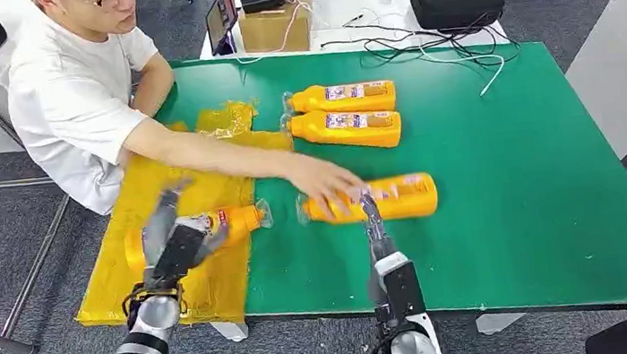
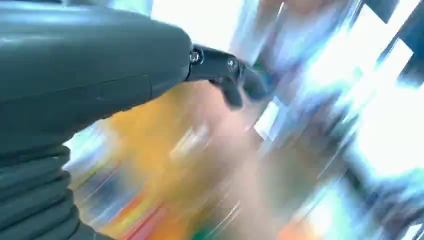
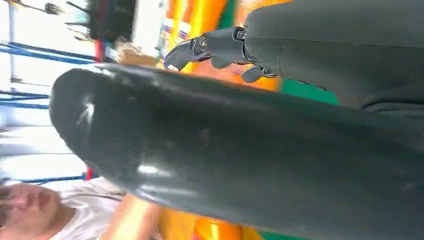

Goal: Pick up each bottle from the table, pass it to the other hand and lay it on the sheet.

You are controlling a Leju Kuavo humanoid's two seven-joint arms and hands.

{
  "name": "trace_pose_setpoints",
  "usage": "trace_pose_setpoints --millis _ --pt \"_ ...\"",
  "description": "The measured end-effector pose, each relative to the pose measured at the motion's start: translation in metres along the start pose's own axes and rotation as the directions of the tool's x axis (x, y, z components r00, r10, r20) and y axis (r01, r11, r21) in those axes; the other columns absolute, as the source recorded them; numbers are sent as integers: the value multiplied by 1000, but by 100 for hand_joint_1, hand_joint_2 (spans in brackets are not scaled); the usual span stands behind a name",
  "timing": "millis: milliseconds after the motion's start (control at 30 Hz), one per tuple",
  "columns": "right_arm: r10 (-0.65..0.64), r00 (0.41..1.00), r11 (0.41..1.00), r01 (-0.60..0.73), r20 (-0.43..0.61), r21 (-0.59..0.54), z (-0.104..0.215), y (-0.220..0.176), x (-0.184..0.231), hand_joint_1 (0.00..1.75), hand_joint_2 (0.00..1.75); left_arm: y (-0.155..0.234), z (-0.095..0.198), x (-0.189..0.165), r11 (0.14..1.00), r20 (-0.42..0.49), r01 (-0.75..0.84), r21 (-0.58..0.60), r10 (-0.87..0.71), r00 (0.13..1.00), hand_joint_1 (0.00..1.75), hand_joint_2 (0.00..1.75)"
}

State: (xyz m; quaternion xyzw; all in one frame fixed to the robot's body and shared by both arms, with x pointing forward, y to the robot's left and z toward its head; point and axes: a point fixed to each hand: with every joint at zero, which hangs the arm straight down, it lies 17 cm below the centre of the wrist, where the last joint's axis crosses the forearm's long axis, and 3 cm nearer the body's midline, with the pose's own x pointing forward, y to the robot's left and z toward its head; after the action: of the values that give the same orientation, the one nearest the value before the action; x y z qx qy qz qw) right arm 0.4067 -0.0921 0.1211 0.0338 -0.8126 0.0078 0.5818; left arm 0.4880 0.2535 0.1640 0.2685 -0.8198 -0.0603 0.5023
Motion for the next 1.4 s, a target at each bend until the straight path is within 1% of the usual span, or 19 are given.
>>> trace_pose_setpoints --millis 33,100,133,200,300,367,400,467,533,567,600,633,700,800,900,1033,1267,1333,1400 --pt "17 1000 1000 -17 20 0 0 1 3 0 0 12 -9 16 997 27 -22 74 20 999 0 175" --pt "79 995 997 -79 68 1 1 5 11 0 0 28 -24 46 986 86 -81 147 69 994 0 175" --pt "109 990 994 -110 88 3 2 7 14 0 175 33 -29 60 980 117 -110 166 91 989 0 175" --pt "186 974 982 -187 129 1 3 9 19 0 175 44 -38 85 964 173 -172 202 138 975 0 175" --pt "341 916 938 -346 212 -15 8 10 28 0 175 67 -46 114 929 241 -257 267 194 951 0 175" --pt "381 893 921 -388 239 -17 10 10 30 0 175 77 -49 125 912 269 -286 294 209 940 0 175" --pt "418 869 904 -427 267 -25 12 11 34 0 175 83 -50 129 898 274 -310 312 227 935 0 175" --pt "535 752 821 -571 384 -24 19 20 47 0 175 87 -52 133 875 269 -360 323 280 922 0 175" --pt "637 560 667 -745 530 -14 32 40 52 0 175 89 -53 138 864 271 -387 323 307 912 0 175" --pt "659 487 603 -797 574 -16 37 45 50 0 175 90 -53 141 861 276 -395 322 314 909 0 175" --pt "667 453 572 -820 592 -17 40 47 48 0 175 90 -53 144 859 282 -400 321 316 906 0 175" --pt "671 454 572 -820 586 -21 41 44 48 0 175 91 -53 146 857 286 -405 320 320 903 0 175" --pt "698 421 541 -840 579 -41 37 37 48 0 175 90 -50 149 861 286 -396 320 311 906 0 175" --pt "754 335 442 -895 565 -60 32 28 39 0 175 87 -39 145 880 269 -353 318 273 924 0 175" --pt "817 307 379 -924 488 -53 28 11 25 0 175 75 -18 136 916 236 -272 294 206 950 0 175" --pt "859 285 339 -939 426 -55 26 -12 16 0 175 61 11 118 936 169 -232 265 192 967 0 175" --pt "875 276 323 -945 398 -56 25 -26 11 0 175 51 29 109 944 127 -225 242 199 972 0 175" --pt "895 279 317 -947 349 -55 21 -35 7 0 175 48 31 107 947 110 -223 231 202 973 0 175" --pt "915 303 324 -945 265 -38 12 -49 -5 0 175 43 34 106 951 99 -216 219 199 975 0 175"
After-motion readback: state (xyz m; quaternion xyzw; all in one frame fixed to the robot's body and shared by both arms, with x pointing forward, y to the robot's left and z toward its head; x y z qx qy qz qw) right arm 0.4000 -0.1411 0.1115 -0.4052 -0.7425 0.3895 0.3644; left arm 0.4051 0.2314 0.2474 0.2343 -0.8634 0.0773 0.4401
